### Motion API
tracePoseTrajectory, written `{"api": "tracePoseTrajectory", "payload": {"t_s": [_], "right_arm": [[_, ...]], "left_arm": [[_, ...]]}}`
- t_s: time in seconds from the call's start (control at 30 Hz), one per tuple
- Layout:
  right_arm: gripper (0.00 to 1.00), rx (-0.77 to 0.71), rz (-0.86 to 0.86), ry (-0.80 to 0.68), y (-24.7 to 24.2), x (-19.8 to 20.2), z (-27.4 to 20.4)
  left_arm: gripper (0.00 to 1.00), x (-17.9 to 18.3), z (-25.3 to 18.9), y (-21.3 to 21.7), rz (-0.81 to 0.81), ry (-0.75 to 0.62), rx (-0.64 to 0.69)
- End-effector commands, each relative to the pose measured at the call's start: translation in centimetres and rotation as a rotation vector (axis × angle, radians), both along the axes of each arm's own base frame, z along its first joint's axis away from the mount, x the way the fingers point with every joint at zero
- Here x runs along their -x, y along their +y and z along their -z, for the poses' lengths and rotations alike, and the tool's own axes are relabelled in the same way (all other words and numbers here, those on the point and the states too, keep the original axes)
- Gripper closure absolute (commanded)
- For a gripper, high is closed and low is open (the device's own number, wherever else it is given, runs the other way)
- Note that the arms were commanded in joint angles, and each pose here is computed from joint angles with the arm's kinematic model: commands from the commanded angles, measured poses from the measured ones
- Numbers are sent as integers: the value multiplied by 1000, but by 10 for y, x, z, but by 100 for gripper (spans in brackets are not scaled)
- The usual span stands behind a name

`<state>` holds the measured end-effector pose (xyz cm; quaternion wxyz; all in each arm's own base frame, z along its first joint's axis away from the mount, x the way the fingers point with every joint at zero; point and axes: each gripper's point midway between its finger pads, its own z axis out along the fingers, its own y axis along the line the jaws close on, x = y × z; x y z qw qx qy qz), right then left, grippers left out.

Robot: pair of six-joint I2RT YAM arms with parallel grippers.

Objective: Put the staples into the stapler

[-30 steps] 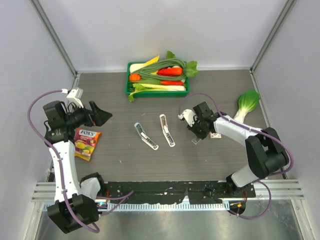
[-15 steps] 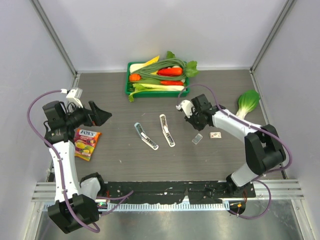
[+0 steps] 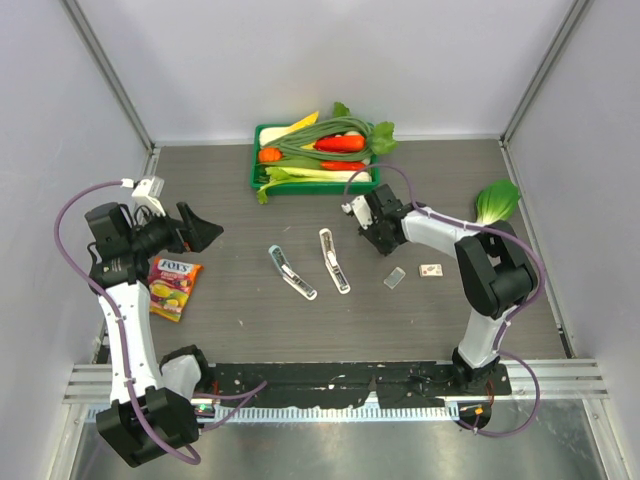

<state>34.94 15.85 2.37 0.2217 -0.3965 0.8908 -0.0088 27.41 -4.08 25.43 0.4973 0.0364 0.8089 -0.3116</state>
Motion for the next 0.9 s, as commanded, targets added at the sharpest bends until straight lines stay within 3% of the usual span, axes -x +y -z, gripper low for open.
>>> {"api": "tracePoseTrajectory", "payload": {"t_s": [0.0,0.13,0.33,0.87], "right_arm": [[83,-32,44,-59,9,-16,-11],[71,-30,44,-46,9,-14,-8],[62,-25,38,-55,10,-18,-9],[65,-29,-7,12,14,-13,3]], "left_arm": [[0,-1,-12,0,9,-58,-9],[0,-1,-11,1,8,-57,-9],[0,-1,-11,1,8,-54,-7],[0,-1,-12,3,0,-57,-8]]}}
